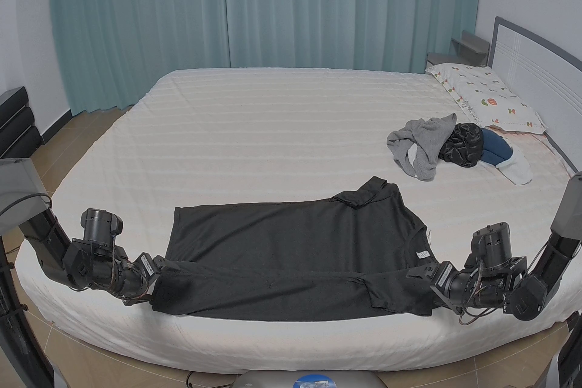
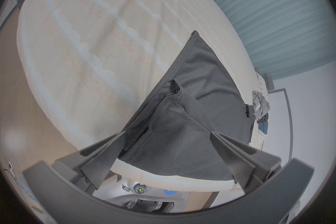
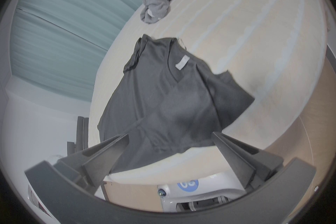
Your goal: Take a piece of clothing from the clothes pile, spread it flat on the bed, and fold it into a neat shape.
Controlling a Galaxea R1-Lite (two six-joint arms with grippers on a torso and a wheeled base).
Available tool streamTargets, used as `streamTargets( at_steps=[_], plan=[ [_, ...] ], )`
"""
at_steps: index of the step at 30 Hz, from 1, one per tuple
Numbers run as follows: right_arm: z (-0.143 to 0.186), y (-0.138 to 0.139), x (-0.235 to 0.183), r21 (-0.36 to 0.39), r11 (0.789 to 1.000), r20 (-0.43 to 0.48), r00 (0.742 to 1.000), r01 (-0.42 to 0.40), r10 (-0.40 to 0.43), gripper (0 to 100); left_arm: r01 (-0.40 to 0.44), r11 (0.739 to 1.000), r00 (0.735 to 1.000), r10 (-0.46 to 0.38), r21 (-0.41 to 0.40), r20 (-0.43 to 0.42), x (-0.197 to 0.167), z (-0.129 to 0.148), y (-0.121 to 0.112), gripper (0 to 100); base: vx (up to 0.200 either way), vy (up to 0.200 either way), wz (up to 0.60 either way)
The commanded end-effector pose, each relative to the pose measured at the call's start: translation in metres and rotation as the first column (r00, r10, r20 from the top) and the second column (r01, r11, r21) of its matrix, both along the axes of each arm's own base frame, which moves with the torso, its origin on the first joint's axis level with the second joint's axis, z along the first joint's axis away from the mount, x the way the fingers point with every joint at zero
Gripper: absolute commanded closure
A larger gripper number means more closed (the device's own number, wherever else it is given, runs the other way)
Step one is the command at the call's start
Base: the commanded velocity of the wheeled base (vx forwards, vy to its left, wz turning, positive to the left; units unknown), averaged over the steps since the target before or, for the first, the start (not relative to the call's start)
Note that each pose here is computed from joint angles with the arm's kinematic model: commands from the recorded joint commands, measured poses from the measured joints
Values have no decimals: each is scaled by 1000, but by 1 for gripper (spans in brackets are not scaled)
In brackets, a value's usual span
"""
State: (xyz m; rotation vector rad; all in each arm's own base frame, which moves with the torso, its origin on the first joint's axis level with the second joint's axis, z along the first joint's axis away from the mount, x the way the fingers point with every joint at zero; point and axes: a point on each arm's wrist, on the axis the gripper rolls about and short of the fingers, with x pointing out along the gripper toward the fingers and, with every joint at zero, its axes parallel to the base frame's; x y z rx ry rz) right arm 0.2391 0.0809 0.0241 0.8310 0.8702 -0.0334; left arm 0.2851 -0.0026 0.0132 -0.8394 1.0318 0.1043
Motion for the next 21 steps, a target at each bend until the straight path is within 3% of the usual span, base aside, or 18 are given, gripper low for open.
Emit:
streamTargets(
  at_steps=[1,7,16,21],
  plan=[
    [3,-18,13,-2,999,31,998,48,-48,0,-2,1000,1000,2,11,5,1,0,0,0,0,0,0],
    [2,-21,15,14,999,27,999,45,-45,0,-22,999,1000,22,31,10,3,1,0,0,0,0,0],
    [1,-21,15,13,999,25,999,45,-45,0,-21,999,1000,20,31,16,1,4,0,0,200,0,0],
    [1,-21,15,15,999,26,999,44,-44,0,-21,999,999,19,29,51,-1,15,0,0,0,0,0]
  ],
)
